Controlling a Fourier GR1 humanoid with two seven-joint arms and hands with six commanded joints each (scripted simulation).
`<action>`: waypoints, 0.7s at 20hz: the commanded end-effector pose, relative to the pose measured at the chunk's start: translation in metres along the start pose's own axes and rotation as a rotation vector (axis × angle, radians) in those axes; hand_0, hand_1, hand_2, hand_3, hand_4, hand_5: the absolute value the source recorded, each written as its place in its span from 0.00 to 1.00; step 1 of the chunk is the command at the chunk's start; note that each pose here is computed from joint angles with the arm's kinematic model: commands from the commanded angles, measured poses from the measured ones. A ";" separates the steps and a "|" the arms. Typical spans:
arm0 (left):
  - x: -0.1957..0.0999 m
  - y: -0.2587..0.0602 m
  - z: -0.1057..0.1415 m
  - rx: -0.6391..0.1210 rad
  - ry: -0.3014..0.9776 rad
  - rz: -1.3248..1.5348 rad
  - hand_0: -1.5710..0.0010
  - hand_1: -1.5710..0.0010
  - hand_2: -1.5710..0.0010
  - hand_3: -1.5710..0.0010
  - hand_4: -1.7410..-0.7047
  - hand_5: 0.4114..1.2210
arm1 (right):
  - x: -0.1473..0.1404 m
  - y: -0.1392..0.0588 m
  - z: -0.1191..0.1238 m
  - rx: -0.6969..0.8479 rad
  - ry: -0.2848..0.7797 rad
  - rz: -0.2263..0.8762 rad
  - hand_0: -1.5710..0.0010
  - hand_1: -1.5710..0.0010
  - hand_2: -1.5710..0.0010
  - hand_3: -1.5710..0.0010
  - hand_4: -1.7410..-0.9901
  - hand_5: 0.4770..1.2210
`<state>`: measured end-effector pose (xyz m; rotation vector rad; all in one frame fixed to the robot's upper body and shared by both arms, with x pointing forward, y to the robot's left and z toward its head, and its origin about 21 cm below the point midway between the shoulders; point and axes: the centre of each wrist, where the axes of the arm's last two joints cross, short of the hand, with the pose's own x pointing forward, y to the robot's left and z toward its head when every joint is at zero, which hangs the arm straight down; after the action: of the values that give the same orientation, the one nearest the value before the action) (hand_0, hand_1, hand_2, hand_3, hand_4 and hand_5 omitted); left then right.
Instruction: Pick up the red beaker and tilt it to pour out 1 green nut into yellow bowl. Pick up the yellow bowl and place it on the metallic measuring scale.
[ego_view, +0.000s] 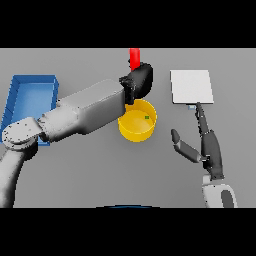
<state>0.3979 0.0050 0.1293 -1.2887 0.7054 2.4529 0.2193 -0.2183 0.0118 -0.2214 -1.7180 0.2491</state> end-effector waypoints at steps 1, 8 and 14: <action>-0.009 0.002 0.001 -0.010 -0.005 -0.015 0.00 0.00 0.00 0.00 0.02 1.00 | -0.001 0.001 0.002 0.001 -0.004 -0.004 1.00 1.00 1.00 1.00 0.78 0.21; -0.129 -0.002 0.042 -0.006 0.296 0.055 0.00 0.00 0.00 0.20 0.01 1.00 | 0.000 0.004 0.003 0.016 -0.045 0.004 1.00 1.00 1.00 1.00 0.77 0.25; -0.213 -0.068 0.106 0.076 0.654 0.778 0.00 0.00 0.00 0.09 0.01 1.00 | 0.002 0.006 -0.007 0.004 -0.028 0.044 1.00 1.00 1.00 1.00 0.80 0.22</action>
<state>0.4755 0.1162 0.3369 -2.1220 1.7152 2.4375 0.2256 -0.2121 0.0132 -0.2548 -1.7418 0.2886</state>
